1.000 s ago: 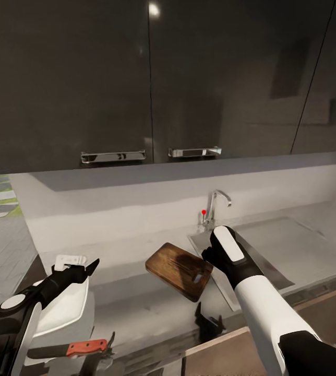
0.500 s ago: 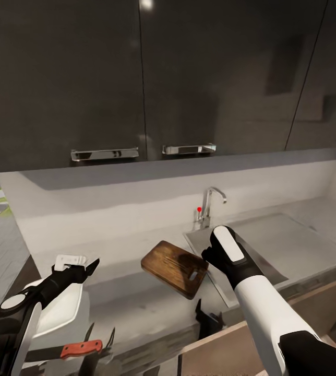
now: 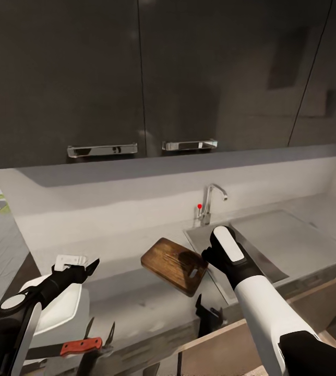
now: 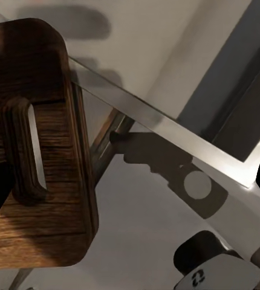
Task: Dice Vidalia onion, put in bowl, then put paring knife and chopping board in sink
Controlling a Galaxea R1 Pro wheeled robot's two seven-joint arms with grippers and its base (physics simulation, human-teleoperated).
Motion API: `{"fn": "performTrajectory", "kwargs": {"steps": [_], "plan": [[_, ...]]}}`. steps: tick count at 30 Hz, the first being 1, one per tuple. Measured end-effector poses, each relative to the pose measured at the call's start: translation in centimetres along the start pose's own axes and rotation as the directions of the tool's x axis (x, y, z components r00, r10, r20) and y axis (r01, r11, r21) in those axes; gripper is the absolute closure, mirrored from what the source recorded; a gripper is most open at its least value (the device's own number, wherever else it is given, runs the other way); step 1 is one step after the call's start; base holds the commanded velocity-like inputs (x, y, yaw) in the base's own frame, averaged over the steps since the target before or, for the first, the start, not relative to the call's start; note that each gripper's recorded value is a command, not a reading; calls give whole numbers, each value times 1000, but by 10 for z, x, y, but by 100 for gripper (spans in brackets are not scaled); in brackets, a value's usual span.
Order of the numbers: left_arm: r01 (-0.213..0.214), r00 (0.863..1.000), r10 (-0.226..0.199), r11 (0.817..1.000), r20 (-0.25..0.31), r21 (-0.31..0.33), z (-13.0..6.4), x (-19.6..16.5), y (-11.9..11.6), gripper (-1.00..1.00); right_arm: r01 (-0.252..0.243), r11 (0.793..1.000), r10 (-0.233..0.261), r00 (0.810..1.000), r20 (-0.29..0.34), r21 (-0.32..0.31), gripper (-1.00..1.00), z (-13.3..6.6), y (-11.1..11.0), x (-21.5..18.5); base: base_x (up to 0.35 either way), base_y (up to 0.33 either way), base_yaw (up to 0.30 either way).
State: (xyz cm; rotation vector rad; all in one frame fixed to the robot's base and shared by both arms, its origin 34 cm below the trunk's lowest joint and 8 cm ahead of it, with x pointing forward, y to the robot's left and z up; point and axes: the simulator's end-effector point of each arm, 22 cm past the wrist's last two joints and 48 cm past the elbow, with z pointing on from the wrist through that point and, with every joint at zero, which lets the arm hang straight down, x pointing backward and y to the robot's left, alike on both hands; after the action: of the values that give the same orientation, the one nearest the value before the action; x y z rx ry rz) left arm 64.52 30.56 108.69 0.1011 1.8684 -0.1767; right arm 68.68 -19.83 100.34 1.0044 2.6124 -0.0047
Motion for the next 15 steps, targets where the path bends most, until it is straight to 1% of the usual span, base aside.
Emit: {"fn": "performTrajectory", "kwargs": {"steps": [15], "plan": [[3, 1000, -3, 1000, -14, 0, 3, 7, 1, -100, 2, 1000, -2, 1000, -11, 9, -100, 8, -1, 3, 0, 0, 0]]}}
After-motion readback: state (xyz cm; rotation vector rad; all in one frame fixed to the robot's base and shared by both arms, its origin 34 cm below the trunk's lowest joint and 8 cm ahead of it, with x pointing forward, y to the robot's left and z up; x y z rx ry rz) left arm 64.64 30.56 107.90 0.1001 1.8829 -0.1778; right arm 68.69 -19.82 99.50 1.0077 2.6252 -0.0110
